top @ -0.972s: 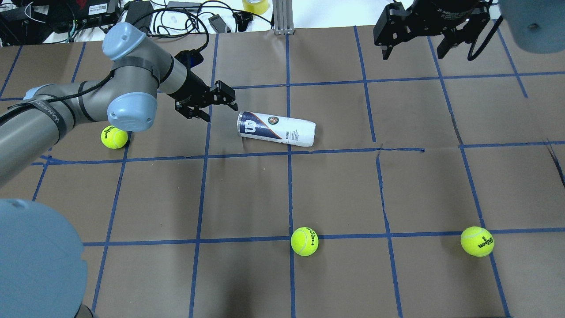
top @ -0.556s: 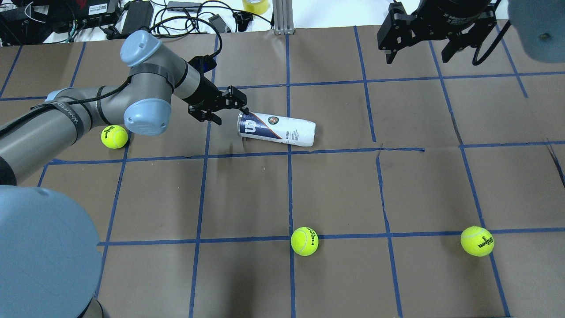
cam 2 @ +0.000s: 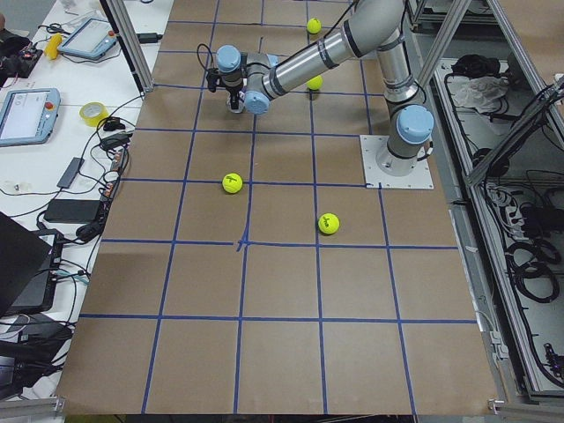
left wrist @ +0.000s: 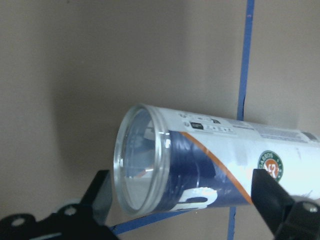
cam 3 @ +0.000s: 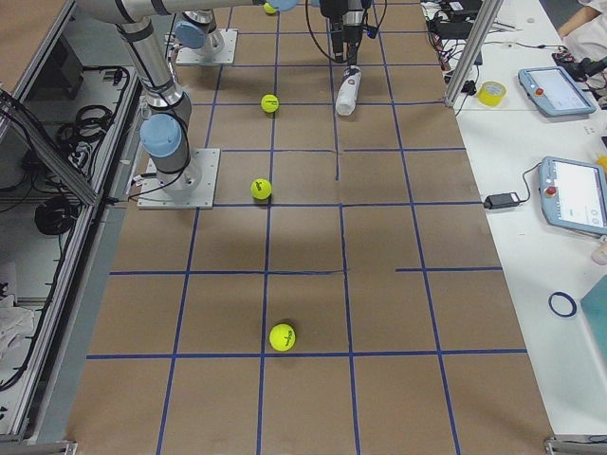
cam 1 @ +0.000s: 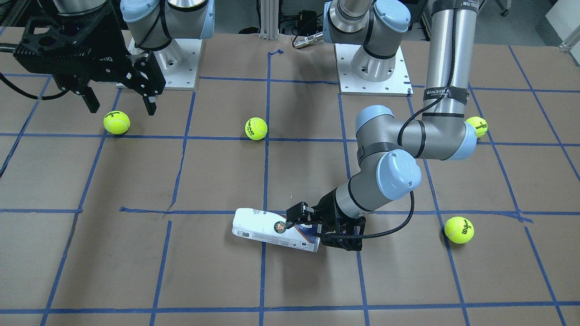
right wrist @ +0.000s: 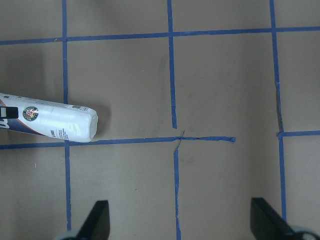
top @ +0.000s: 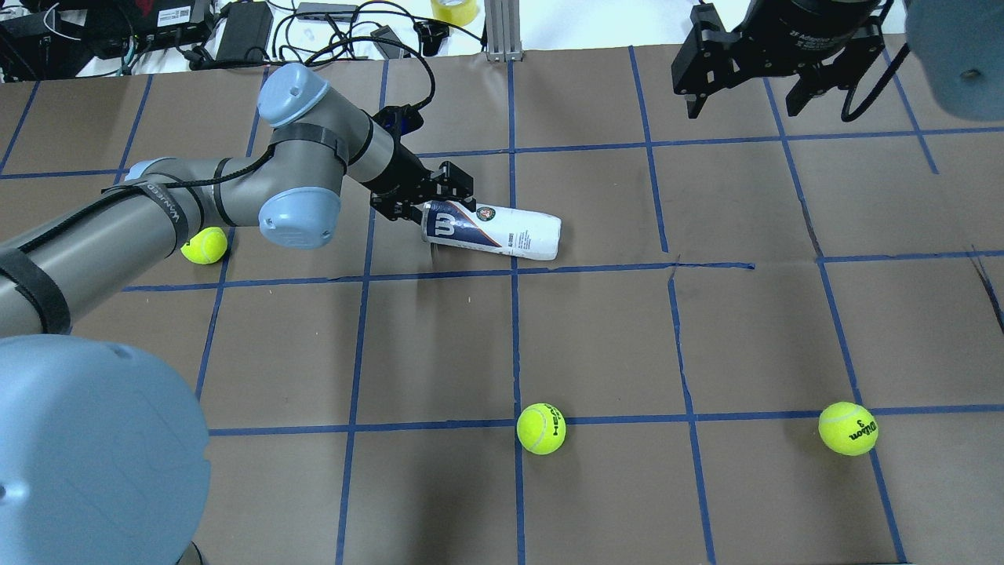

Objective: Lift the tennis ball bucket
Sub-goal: 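Move the left gripper to the can's open end and grasp it, then lift the can's end with the left gripper, rotating it upright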

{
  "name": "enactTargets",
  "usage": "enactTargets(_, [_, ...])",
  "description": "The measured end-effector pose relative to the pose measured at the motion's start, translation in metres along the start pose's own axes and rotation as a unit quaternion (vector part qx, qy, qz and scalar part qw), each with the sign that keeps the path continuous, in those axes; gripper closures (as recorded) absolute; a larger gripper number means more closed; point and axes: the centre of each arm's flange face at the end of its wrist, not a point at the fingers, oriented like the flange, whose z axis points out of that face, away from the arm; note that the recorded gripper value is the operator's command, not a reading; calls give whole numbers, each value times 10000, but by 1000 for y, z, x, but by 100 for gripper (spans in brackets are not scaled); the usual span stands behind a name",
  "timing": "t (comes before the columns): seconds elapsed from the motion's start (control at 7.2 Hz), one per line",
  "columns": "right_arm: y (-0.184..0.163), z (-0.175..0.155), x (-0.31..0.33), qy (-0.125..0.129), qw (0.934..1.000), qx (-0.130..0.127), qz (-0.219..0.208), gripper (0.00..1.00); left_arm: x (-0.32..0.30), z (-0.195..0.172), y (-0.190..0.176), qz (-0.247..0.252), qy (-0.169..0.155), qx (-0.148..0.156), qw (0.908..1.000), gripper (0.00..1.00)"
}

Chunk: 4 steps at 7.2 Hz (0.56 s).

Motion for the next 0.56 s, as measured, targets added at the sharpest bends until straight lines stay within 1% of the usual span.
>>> enactTargets(0.14, [0, 0, 1, 0, 10000, -1, 9, 0, 5, 2, 0, 2, 222, -38, 9997, 99])
enactTargets(0.28, [-1, 1, 3, -2, 10000, -2, 2, 0, 6, 3, -1, -1, 319, -43, 9995, 100])
enactTargets(0.42, [-2, 1, 3, -3, 10000, -1, -26, 0, 6, 1, -2, -88, 256, -18, 9996, 100])
enactTargets(0.56, [-1, 1, 4, -4, 10000, 1, -44, 0, 6, -4, -7, -296, 144, 26, 9995, 100])
